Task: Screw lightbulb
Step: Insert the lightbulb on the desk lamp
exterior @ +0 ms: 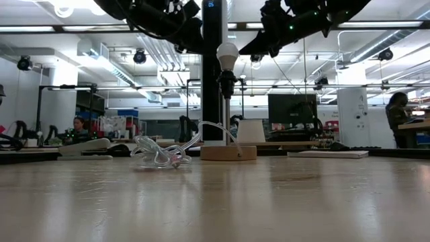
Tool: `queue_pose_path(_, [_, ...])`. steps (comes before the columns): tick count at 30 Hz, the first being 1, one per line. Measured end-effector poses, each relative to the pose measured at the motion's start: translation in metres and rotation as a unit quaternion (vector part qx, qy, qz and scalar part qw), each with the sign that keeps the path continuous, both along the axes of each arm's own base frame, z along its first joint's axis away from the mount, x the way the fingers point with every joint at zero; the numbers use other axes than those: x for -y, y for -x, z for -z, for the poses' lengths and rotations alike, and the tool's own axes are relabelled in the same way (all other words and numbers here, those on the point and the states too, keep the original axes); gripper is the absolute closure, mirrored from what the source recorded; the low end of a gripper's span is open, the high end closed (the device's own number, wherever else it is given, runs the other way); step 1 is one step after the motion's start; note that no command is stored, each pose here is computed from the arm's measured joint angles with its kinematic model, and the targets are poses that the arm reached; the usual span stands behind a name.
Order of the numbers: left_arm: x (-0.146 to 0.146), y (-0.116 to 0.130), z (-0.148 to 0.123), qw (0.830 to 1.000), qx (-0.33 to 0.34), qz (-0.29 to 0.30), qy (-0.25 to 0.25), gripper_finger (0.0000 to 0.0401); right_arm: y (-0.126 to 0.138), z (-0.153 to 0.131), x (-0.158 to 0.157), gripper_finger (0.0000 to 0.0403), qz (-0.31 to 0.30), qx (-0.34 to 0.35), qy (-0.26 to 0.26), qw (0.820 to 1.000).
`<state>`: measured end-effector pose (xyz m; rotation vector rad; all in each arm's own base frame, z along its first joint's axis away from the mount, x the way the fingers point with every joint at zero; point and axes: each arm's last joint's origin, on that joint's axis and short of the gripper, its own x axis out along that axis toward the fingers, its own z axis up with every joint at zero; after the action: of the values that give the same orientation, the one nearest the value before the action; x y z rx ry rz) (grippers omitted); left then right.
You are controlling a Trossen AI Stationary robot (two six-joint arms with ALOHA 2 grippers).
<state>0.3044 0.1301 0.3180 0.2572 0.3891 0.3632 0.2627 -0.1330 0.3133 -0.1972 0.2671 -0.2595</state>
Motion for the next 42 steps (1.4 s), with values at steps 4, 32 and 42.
queue_pose_path(4, [0.003,0.006,-0.002,1.000,-0.017,-0.005,0.007,0.0401,0.002,-0.001,0.001,0.0401,0.018,-0.003,0.004,1.000])
queue_pose_path(32, [0.001,0.005,-0.005,1.000,0.007,0.015,0.002,0.0401,0.001,0.002,-0.001,0.0401,0.023,-0.015,0.005,1.000])
queue_pose_path(42, [-0.001,-0.003,-0.001,0.999,0.019,0.037,0.003,0.0401,-0.005,0.003,0.005,0.0401,0.009,0.002,0.021,1.000])
